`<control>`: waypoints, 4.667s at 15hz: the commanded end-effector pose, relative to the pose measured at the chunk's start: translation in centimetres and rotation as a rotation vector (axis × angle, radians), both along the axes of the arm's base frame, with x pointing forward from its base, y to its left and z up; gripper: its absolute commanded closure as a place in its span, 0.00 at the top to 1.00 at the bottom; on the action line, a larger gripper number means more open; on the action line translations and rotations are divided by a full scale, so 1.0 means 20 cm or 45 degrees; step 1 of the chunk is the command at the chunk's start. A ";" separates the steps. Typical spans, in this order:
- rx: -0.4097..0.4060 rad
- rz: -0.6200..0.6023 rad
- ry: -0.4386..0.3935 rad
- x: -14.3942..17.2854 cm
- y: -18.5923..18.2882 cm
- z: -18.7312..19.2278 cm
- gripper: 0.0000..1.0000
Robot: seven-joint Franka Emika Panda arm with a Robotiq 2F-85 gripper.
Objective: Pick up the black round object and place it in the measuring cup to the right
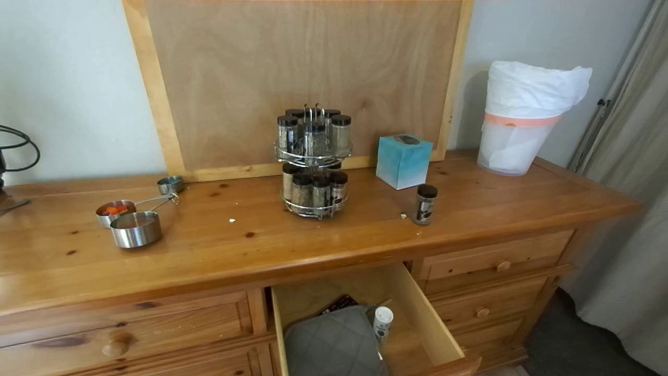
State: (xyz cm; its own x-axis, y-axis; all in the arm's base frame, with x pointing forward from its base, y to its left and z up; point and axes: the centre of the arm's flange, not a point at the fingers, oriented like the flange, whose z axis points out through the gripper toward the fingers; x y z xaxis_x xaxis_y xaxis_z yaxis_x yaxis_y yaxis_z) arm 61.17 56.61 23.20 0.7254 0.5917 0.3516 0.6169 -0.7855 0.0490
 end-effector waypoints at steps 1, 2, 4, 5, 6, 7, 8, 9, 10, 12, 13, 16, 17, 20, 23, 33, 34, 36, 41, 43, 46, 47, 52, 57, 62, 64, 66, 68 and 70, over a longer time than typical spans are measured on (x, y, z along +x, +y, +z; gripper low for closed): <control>-0.033 0.023 0.065 0.07 0.09 0.04 0.25; -0.046 0.022 0.087 0.06 0.08 0.07 0.23; -0.098 0.003 0.169 0.00 0.04 0.16 0.22; -0.121 -0.001 0.202 -0.02 0.02 0.20 0.22; -0.155 -0.015 0.228 -0.05 -0.01 0.25 0.22; -0.172 -0.024 0.245 -0.07 -0.03 0.31 0.22; -0.199 -0.038 0.262 -0.11 -0.07 0.39 0.22; -0.225 -0.060 0.276 -0.14 -0.11 0.45 0.22; -0.240 -0.078 0.291 -0.16 -0.15 0.51 0.22; -0.251 -0.126 0.315 -0.22 -0.27 0.62 0.22; -0.240 -0.148 0.319 -0.25 -0.35 0.66 0.22; -0.213 -0.227 0.298 -0.27 -0.52 0.74 0.22; -0.201 -0.251 0.287 -0.26 -0.56 0.74 0.22; -0.185 -0.303 0.271 -0.22 -0.68 0.74 0.22; -0.171 -0.306 0.213 -0.20 -0.78 0.76 0.22; -0.065 -0.370 0.020 -0.26 -1.06 0.84 0.22; -0.056 -0.385 0.009 -0.28 -1.09 0.84 0.22; -0.035 -0.410 -0.009 -0.32 -1.16 0.83 0.22; -0.014 -0.496 -0.027 -0.44 -1.40 0.80 0.22; -0.028 -0.478 0.002 -0.23 -1.25 0.80 0.47; -0.026 -0.485 0.004 -0.28 -1.31 0.80 0.47; -0.026 -0.483 0.005 -0.29 -1.30 0.80 0.47; -0.047 -0.558 0.041 -0.29 -1.44 0.79 0.22; -0.075 -0.740 0.126 -0.35 -1.84 0.71 0.22; -0.105 -0.881 0.174 -0.52 -2.12 0.64 0.22; -0.109 -0.902 0.185 -0.60 -2.17 0.62 0.22; -0.117 -0.921 0.188 -0.65 -2.22 0.60 0.22; -0.094 -0.947 0.169 -0.68 -2.26 0.54 0.22; -0.071 -0.969 0.148 -0.70 -2.29 0.49 0.22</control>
State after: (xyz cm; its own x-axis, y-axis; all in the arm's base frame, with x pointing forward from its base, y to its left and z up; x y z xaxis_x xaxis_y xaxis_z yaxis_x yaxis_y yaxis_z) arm 49.07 11.84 34.04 0.9820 -0.0355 0.1853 -0.0521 -0.9950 0.0855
